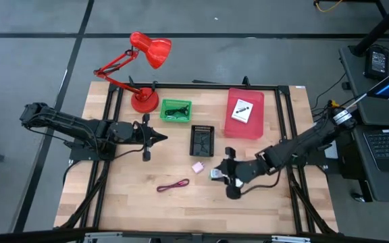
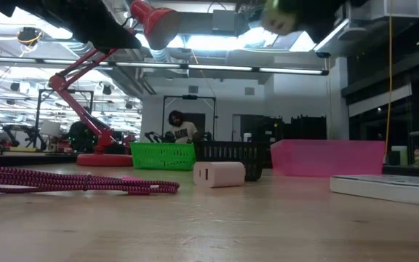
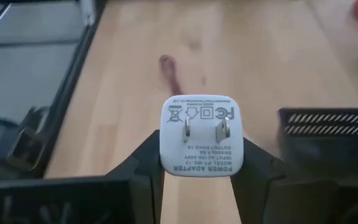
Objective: Pick and place items into bin
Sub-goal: Put the green charger adapter into the black bin
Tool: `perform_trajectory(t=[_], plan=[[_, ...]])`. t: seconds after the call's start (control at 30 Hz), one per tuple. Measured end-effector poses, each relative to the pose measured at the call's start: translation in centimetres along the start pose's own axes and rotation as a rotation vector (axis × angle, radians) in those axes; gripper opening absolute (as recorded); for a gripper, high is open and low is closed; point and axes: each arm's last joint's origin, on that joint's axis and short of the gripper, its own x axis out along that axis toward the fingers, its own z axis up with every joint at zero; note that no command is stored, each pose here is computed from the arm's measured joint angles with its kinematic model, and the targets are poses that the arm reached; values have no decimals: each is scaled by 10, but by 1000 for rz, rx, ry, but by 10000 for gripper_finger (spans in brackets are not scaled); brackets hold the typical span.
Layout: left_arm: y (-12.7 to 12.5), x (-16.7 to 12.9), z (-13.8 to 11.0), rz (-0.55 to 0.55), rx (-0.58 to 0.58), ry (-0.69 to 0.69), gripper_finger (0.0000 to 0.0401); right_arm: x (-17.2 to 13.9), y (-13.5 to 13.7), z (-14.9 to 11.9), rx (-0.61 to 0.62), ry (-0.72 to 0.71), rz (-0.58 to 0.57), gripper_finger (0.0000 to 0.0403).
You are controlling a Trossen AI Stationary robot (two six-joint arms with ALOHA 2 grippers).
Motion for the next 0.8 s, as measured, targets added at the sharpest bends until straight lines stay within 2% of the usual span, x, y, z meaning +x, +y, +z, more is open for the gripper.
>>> perform_trajectory(t=[0.4, 0.8], plan=[[0, 0, 0, 1, 96, 0, 3, 19, -57, 3, 86, -27, -156, 118], [0, 0, 0, 1, 113, 0, 3, 23, -101, 12, 70, -39, -316, 118]])
